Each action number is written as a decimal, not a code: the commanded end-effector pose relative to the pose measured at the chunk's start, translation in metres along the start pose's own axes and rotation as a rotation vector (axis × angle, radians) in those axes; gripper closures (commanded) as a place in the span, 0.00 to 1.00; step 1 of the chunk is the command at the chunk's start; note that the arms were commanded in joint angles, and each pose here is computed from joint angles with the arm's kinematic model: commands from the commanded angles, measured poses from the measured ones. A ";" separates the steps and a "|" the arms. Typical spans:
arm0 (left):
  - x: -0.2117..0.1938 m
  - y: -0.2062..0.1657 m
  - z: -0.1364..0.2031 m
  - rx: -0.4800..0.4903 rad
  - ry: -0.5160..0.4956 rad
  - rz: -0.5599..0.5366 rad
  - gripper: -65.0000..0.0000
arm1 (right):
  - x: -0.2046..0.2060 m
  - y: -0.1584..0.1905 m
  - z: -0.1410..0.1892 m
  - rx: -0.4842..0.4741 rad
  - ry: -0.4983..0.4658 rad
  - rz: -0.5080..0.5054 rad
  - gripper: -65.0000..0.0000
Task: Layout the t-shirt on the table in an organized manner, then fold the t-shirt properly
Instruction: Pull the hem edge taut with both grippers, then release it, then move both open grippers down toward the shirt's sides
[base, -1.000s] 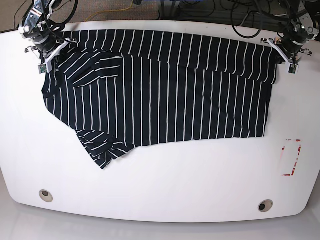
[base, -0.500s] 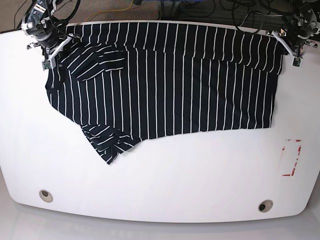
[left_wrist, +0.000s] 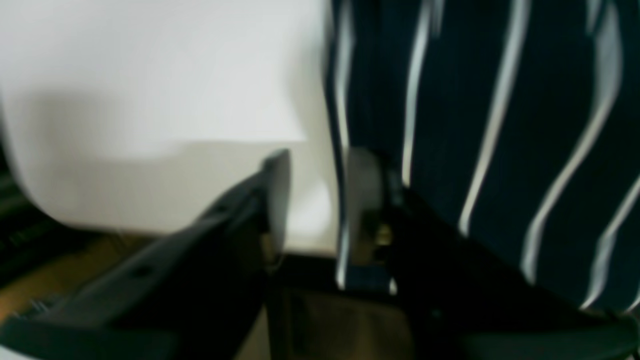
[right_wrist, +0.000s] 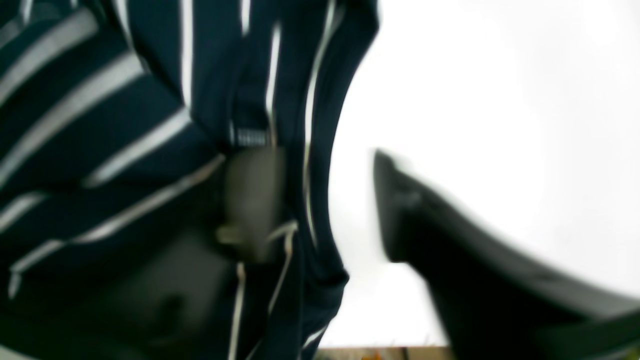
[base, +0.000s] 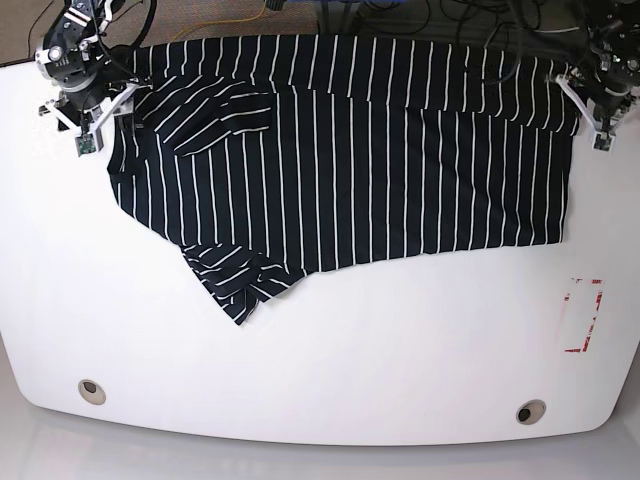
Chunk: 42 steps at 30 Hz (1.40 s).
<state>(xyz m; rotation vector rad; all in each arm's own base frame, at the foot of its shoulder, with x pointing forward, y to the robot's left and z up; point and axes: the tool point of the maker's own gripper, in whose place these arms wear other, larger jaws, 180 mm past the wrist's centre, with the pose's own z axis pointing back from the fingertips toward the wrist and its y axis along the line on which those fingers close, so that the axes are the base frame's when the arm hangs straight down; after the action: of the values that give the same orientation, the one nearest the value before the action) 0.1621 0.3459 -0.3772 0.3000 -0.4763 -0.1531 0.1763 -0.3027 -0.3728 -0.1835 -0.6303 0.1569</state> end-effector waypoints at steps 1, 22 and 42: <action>0.016 0.012 0.008 0.039 -0.045 -0.013 0.55 | 0.017 -0.008 0.007 -0.024 -0.054 0.019 0.30; 0.124 0.027 0.018 0.089 -0.291 -0.024 0.41 | 0.121 -0.035 -0.046 -0.038 -0.170 -0.092 0.21; 0.230 0.009 0.003 0.030 -0.416 -0.072 0.41 | 0.199 0.010 -0.140 0.185 -0.186 -0.159 0.21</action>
<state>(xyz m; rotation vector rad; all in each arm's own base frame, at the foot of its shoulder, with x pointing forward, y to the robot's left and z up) 0.3547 0.2963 -0.2911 0.2861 -0.8350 -0.2915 0.3997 -0.2660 -0.3917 0.0580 -0.7414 0.0818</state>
